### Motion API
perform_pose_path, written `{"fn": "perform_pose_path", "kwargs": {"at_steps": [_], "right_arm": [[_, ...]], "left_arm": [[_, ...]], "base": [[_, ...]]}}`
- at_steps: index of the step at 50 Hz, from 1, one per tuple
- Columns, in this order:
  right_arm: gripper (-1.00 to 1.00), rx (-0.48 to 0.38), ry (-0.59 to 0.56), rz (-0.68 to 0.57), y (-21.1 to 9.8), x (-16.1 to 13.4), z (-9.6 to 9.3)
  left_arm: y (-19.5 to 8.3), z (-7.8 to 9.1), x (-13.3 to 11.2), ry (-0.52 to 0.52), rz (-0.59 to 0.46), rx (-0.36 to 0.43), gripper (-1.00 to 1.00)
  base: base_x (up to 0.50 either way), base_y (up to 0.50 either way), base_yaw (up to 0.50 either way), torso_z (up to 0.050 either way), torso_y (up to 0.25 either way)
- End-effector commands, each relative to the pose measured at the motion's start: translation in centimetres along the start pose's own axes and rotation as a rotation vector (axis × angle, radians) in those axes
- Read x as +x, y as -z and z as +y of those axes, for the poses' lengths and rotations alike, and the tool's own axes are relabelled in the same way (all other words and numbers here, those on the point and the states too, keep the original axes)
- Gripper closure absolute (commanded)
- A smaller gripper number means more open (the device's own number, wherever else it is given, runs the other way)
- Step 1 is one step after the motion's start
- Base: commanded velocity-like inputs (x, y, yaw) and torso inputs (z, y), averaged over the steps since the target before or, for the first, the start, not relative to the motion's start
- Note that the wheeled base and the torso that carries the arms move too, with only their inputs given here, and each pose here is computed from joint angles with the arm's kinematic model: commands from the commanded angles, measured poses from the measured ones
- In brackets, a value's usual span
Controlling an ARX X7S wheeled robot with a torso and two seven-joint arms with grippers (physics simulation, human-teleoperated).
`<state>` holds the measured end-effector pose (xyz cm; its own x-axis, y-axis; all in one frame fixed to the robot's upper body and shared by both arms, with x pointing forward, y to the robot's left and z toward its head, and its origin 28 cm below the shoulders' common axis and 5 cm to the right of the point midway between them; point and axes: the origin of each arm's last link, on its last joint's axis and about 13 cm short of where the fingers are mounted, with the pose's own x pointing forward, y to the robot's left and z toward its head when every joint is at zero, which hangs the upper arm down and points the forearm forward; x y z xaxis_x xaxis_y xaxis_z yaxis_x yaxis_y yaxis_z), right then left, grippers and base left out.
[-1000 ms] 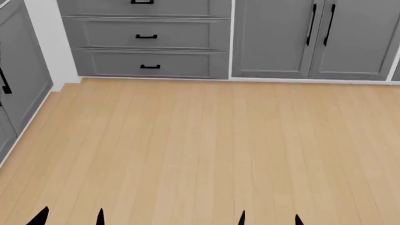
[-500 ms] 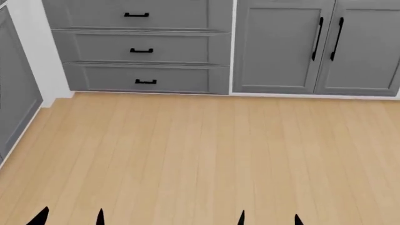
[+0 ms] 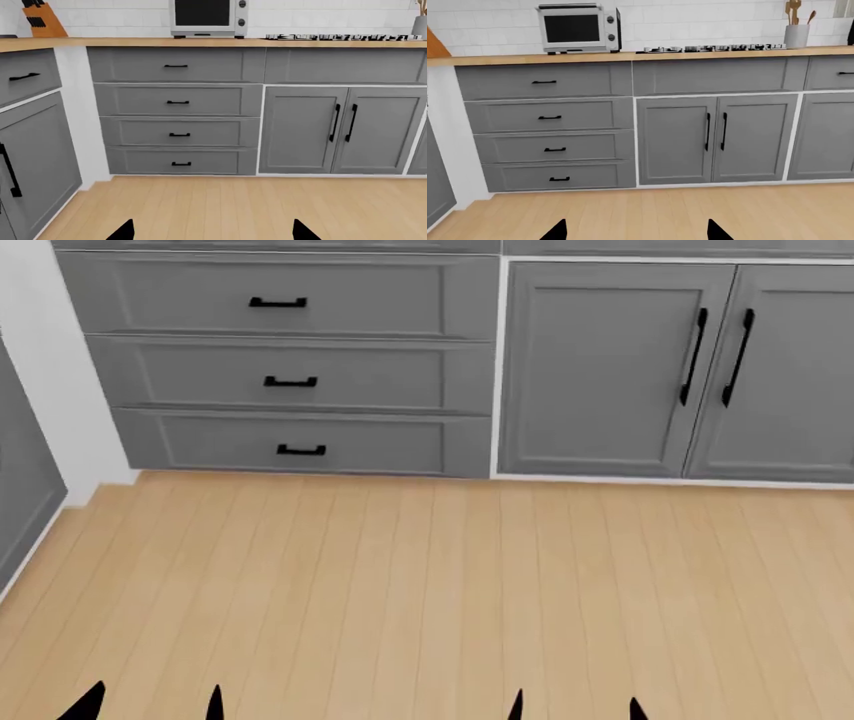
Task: Navigate to the shelves.
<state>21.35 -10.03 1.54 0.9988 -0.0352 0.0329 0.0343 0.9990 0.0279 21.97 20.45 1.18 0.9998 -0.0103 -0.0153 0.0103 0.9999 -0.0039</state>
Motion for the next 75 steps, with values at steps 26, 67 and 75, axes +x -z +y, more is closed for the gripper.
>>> {"fn": "perform_pose_path", "kwargs": {"at_steps": [26, 67, 75], "right_arm": [[-1.00, 0.002, 0.000, 0.007, 0.04, 0.00, 0.07], [-1.00, 0.004, -0.003, 0.008, -0.06, -0.09, -0.05], [-1.00, 0.004, -0.003, 0.007, 0.02, 0.00, -0.02]], "left_arm": [[0.04, 0.08, 0.02, -0.001, 0.001, 0.002, -1.00], [-0.03, -0.06, -0.01, 0.001, 0.001, 0.001, -1.00], [0.03, 0.00, 0.05, 0.001, 0.001, 0.000, -1.00]], "base": [[0.01, -0.50, 0.00, 0.000, 0.001], [0.01, -0.50, 0.00, 0.000, 0.000], [0.01, -0.50, 0.00, 0.000, 0.001]]}}
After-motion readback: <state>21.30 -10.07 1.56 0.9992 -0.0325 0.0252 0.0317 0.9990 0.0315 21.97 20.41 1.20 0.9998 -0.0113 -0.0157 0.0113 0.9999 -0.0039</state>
